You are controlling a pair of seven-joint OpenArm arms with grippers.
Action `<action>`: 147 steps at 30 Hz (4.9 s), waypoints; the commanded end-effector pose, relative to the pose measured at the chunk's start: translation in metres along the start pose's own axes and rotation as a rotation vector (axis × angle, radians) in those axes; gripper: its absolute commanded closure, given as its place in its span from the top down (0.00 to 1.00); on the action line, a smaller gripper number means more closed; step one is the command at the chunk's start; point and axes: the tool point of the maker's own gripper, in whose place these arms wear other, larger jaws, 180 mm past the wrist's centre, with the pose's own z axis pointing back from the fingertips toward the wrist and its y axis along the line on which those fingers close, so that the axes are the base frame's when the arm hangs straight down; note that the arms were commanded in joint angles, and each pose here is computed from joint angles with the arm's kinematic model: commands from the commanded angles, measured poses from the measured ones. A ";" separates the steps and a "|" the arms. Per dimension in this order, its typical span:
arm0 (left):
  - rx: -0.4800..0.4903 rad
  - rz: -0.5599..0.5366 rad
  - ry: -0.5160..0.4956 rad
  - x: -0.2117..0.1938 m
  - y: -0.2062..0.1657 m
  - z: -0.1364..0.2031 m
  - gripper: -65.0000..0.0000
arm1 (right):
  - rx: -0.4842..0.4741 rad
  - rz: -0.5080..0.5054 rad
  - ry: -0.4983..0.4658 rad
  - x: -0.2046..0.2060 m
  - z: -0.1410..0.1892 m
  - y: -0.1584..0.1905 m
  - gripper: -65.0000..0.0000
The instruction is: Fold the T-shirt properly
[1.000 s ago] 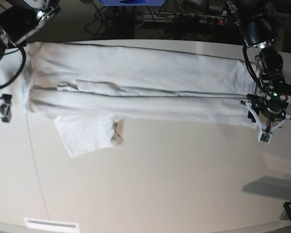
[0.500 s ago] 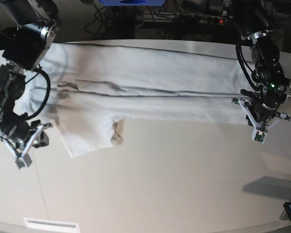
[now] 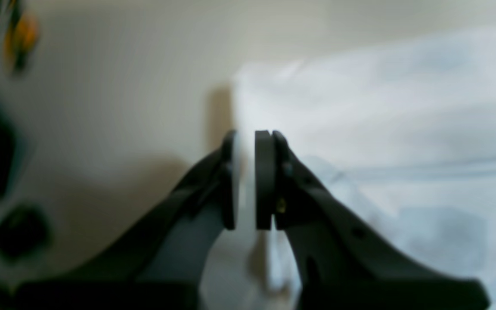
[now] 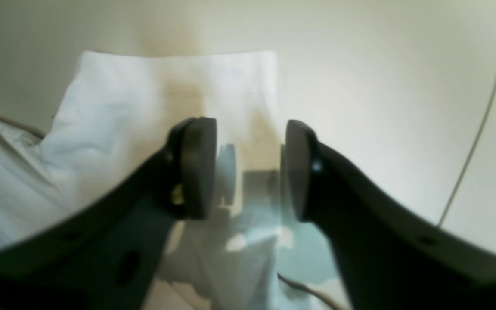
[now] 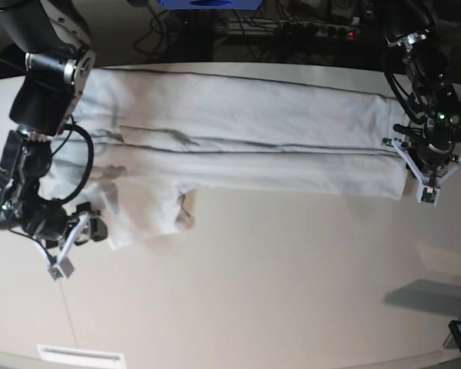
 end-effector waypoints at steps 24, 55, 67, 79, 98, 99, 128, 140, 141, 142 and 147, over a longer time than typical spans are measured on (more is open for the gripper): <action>0.075 0.018 -0.028 0.000 0.033 0.012 0.09 | 0.194 -0.123 -0.005 0.006 -0.070 0.028 0.60; 0.074 0.026 -0.023 -0.001 0.034 0.009 0.09 | 0.117 0.018 -0.082 -0.017 0.037 0.068 0.00; 0.047 0.061 0.013 -0.007 0.036 -0.009 0.09 | 0.413 -0.260 -0.170 -0.060 0.081 0.139 0.00; 0.046 0.061 0.008 -0.005 0.036 -0.009 0.09 | 0.433 -0.307 -0.090 -0.109 0.098 0.160 0.00; 0.045 0.062 0.007 -0.005 0.035 -0.009 0.09 | 0.376 -0.299 0.073 -0.164 0.114 0.148 0.00; 0.045 0.062 0.007 -0.005 0.035 -0.009 0.09 | 0.369 -0.290 0.080 -0.165 0.115 0.145 0.00; 0.050 0.069 -0.017 0.004 0.038 -0.008 0.09 | 0.292 -0.322 0.022 -0.157 0.100 0.126 0.57; -0.117 0.273 -0.277 0.057 0.039 0.012 0.09 | 0.279 -0.276 -0.146 -0.114 0.105 0.122 0.60; -0.117 0.281 -0.290 0.063 0.040 0.012 0.09 | 0.280 -0.274 -0.152 -0.112 0.104 0.121 0.60; -0.117 0.287 -0.293 0.067 0.042 0.012 0.09 | 0.282 -0.268 -0.154 -0.110 0.104 0.122 0.60; -0.115 0.294 -0.269 0.079 0.049 0.013 0.09 | 0.287 -0.261 -0.161 -0.106 0.103 0.122 0.60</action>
